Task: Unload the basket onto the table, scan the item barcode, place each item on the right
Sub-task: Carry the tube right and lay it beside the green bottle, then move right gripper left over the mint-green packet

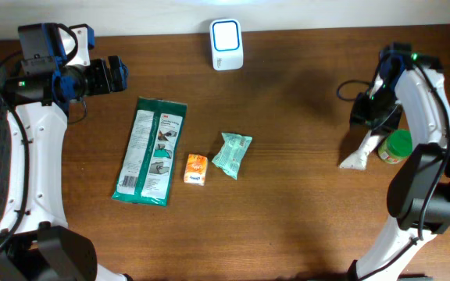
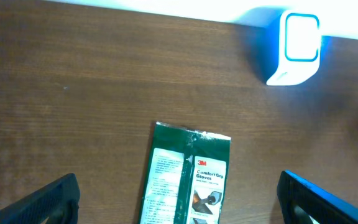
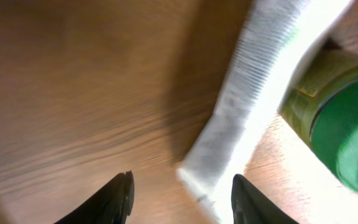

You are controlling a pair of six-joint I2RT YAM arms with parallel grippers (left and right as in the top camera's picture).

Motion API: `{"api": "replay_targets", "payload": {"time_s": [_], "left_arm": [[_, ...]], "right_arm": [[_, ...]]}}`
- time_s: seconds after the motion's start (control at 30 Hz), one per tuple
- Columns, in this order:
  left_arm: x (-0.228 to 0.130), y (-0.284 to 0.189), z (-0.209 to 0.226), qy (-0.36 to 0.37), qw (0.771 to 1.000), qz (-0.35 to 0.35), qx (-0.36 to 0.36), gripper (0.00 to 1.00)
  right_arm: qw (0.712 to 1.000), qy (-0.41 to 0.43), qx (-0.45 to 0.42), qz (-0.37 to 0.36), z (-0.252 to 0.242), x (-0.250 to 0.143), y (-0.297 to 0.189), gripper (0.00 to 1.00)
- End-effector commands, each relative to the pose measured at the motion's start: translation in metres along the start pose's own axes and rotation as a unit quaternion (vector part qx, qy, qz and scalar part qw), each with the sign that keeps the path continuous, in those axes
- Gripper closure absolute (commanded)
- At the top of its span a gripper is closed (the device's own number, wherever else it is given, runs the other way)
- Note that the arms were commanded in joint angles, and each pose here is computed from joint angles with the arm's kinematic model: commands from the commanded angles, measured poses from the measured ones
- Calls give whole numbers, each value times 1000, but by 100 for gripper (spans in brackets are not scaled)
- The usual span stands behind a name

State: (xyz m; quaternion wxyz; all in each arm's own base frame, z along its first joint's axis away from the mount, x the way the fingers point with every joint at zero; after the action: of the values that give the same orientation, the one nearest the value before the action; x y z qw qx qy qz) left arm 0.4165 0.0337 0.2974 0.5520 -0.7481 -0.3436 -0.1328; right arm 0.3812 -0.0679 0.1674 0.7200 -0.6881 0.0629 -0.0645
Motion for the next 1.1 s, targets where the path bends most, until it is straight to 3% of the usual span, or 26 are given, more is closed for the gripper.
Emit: {"api": "replay_targets", "payload": {"time_s": [0.0, 0.27, 0.57, 0.83, 1.07], "left_arm": [[6, -8, -5, 6, 1000, -12, -9, 1], [6, -8, -5, 6, 1000, -12, -9, 1], [6, -8, -5, 6, 1000, -13, -9, 1], [6, -8, -5, 6, 1000, -13, -9, 1], [6, -8, -5, 6, 1000, -12, -9, 1]], "right_arm": [[999, -36, 21, -30, 25, 3, -35, 52], [980, -137, 138, -41, 123, -3, -29, 54], [952, -212, 191, -115, 250, -17, -8, 95], [927, -284, 216, -117, 329, -52, 37, 96], [933, -298, 193, -58, 338, -73, 72, 96]]}}
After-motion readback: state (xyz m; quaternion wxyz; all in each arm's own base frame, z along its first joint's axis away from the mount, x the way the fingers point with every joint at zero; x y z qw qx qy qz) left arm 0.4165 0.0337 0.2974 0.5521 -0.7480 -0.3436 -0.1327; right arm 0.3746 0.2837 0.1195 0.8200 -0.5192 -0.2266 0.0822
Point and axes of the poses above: each gripper's point midway between its finger pads, its own y axis out along the fingers, its own z axis along the line the jaws close on, x = y × z, the point moved 7 cm from there along -y, back along the fingers, and after that the axes turned 15 degrees about -y, right-handed, at the moved point
